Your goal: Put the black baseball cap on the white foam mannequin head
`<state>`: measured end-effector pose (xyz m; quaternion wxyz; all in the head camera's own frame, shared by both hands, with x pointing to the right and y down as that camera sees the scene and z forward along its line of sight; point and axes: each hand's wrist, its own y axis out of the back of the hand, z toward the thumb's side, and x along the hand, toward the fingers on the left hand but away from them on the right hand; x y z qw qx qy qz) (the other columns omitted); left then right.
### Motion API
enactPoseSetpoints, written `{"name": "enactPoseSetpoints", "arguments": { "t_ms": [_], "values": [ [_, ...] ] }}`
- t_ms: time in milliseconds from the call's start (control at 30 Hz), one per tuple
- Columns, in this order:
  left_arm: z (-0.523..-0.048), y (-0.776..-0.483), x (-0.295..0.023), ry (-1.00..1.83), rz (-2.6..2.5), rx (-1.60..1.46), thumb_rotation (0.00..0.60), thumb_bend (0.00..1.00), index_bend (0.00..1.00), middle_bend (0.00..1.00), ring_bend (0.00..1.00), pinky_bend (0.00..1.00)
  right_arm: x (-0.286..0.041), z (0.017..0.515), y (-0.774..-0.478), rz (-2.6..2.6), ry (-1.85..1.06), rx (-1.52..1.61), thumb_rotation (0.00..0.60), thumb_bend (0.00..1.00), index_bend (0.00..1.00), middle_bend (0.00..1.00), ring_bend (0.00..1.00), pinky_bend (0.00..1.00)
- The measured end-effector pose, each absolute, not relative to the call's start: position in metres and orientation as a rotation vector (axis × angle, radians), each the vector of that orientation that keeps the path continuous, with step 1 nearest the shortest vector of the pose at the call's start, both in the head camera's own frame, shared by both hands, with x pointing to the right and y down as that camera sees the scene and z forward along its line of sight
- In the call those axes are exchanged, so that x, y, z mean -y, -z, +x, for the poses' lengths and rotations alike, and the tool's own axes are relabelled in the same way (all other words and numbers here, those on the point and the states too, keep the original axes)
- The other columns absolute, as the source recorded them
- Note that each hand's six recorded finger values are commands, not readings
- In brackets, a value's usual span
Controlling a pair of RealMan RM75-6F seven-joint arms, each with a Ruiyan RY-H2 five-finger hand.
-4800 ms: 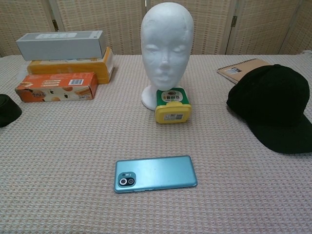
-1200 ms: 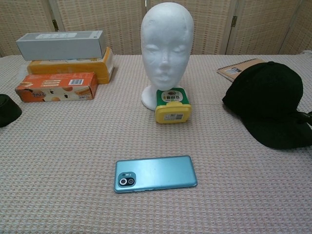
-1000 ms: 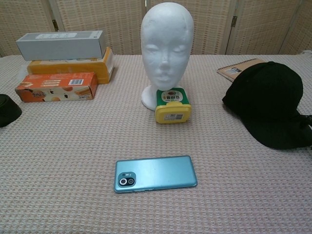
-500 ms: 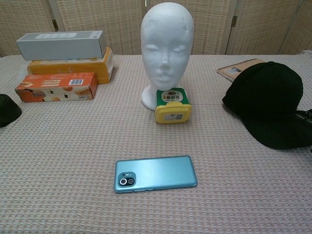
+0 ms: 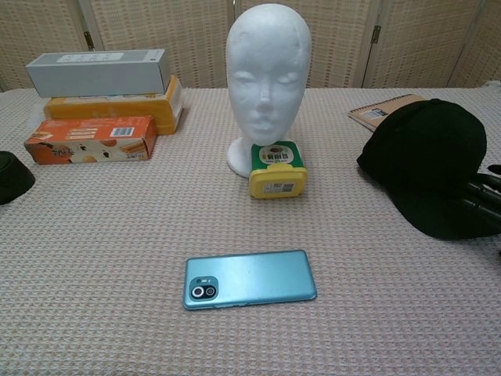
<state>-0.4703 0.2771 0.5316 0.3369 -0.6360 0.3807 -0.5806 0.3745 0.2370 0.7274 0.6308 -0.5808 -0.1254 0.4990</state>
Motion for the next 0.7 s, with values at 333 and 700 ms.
{"name": "enactPoseSetpoints", "arguments": {
  "t_ms": [333, 700],
  "values": [
    [-0.471, -0.533, -0.276, 1.526, -1.639, -0.997, 0.6, 0.26, 0.14, 0.01, 0.0, 0.23, -0.223, 0.357, -0.728, -1.278, -1.053, 0.208, 0.6, 0.28, 0.0, 0.0, 0.0, 0.0],
    [-0.473, -0.531, -0.275, 1.528, -1.634, -1.009, 0.6, 0.26, 0.14, 0.01, 0.0, 0.23, -0.217, 0.349, -0.738, -1.228, -1.015, 0.083, 0.6, 0.39, 0.0, 0.02, 0.0, 0.0]
  ]
}}
